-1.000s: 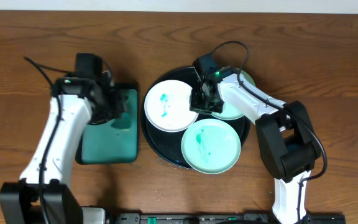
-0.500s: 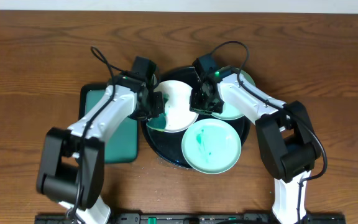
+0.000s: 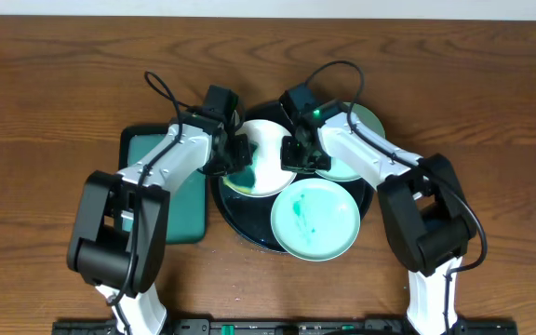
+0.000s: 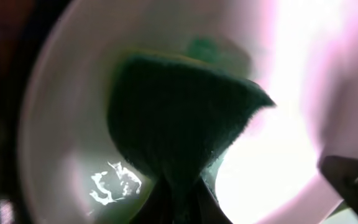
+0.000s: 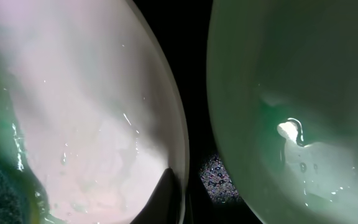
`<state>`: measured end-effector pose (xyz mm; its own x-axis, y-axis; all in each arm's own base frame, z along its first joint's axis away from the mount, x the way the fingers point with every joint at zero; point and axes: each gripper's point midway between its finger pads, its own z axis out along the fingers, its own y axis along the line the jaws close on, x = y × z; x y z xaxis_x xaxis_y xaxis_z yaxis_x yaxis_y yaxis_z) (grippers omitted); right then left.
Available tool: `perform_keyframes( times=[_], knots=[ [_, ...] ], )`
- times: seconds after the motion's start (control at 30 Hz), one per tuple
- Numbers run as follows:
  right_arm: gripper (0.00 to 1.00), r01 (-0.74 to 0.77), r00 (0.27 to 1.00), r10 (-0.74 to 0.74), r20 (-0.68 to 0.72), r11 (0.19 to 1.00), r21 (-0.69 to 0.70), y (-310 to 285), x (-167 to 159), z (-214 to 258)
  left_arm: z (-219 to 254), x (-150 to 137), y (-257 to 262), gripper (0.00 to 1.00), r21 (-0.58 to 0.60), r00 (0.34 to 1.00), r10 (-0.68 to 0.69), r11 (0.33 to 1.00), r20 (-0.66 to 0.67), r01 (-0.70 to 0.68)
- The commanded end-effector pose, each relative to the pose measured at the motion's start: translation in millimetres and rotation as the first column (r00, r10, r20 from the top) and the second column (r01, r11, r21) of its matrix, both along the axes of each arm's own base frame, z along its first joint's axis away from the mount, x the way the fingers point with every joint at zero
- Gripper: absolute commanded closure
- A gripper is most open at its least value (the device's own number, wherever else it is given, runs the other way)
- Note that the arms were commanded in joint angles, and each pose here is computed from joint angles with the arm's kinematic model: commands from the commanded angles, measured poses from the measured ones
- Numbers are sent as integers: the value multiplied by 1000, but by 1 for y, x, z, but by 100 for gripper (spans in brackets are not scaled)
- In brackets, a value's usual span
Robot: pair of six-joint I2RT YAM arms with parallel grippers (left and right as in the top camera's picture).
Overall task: Clean dirty plates on tray and stack at the side
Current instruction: 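Scrub the white plate with the sponge while the right gripper holds the plates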
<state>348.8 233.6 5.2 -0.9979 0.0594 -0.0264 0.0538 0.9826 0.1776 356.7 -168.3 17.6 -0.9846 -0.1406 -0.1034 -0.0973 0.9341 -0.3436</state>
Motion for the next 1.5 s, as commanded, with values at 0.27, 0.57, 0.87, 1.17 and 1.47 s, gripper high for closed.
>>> perform_keyframes(
  times=[0.27,0.57,0.87,1.17,1.47],
  knots=[
    [99,-120,988,123,-97,992,38,28,-39,-16,2,-5,-70,93,-140,994,-101,985,35,105],
    [99,-97,986,103,-133,994,49,28,-46,-15,-27,21,-29,93,107,994,-8,994,110,-4],
    [99,-96,984,106,-140,992,76,32,-47,-14,-35,18,62,93,518,988,65,846,140,-129],
    [99,-91,985,101,-139,993,76,31,-46,-14,-37,2,94,93,569,987,149,807,67,-161],
    [99,-28,990,38,-137,997,74,21,-35,-14,-34,-25,110,93,630,971,237,755,-3,-183]
  ],
)
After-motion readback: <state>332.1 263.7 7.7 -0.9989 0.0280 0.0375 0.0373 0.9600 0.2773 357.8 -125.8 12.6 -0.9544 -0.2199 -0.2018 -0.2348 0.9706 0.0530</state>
